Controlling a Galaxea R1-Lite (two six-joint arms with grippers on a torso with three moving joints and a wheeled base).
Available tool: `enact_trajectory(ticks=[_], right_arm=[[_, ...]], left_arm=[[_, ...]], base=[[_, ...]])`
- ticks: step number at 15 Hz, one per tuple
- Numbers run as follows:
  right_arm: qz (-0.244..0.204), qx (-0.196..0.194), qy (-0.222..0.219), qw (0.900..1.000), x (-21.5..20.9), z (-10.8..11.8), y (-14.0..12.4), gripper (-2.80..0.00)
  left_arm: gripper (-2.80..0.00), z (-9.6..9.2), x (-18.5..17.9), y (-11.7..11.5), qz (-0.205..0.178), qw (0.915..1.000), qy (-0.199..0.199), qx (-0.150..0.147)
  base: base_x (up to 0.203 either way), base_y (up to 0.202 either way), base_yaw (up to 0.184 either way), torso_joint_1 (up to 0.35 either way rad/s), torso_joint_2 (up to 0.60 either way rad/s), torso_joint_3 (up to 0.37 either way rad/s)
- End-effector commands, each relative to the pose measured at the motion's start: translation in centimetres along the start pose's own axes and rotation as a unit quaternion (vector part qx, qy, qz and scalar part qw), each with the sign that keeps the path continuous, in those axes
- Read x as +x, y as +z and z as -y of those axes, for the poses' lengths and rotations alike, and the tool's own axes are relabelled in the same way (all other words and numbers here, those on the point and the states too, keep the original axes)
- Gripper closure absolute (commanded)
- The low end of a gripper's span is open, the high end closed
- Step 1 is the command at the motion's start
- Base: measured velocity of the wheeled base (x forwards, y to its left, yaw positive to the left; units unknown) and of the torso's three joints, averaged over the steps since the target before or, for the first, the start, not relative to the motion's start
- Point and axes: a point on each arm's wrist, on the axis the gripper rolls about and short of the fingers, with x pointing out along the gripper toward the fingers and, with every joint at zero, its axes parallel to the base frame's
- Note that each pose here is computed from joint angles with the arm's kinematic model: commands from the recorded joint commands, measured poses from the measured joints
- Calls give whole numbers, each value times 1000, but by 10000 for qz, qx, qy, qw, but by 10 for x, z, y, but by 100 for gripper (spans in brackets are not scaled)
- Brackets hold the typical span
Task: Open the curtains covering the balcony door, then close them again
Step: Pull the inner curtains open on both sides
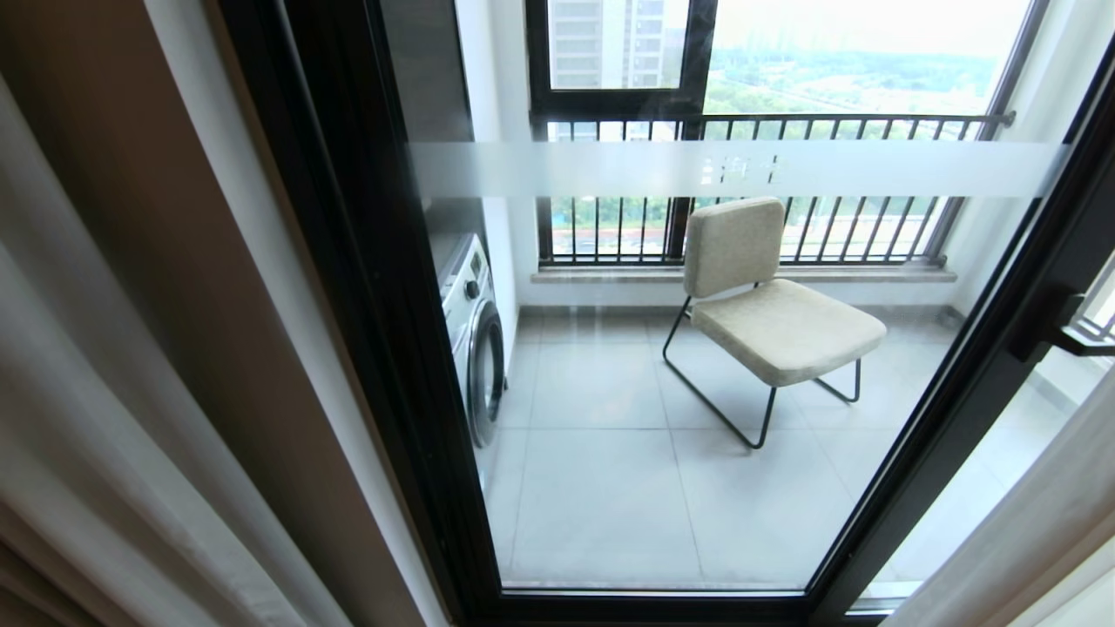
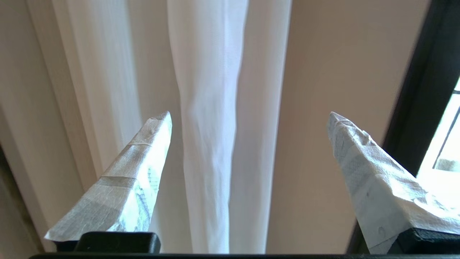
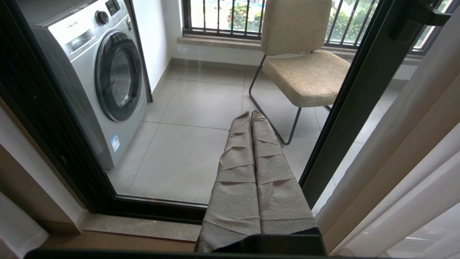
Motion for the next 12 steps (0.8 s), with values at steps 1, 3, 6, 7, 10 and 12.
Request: enact_trajectory(ticks=[1, 3, 6, 7, 10, 12], right_arm=[[3, -2, 5, 10000, 0, 0, 0, 0], [3, -2, 5, 10000, 0, 0, 0, 0], [3, -2, 5, 10000, 0, 0, 0, 0], [3, -2, 5, 10000, 0, 0, 0, 0], [3, -2, 5, 10000, 0, 0, 0, 0], [3, -2, 5, 10000, 0, 0, 0, 0]], left_arm=[[-280, 25, -49, 6, 157, 9998, -37, 73], [-280, 28, -60, -3, 88, 9999, 15, 45], [-280, 28, -60, -3, 80, 10000, -4, 48], [-280, 28, -60, -3, 74, 10000, -3, 45], [0, 28, -60, -3, 83, 10000, 5, 49], [0, 28, -60, -3, 71, 10000, -18, 45]], base=[[0, 0, 0, 0, 0, 0], [0, 0, 0, 0, 0, 0], [0, 0, 0, 0, 0, 0], [0, 0, 0, 0, 0, 0], [0, 0, 0, 0, 0, 0], [0, 0, 0, 0, 0, 0]])
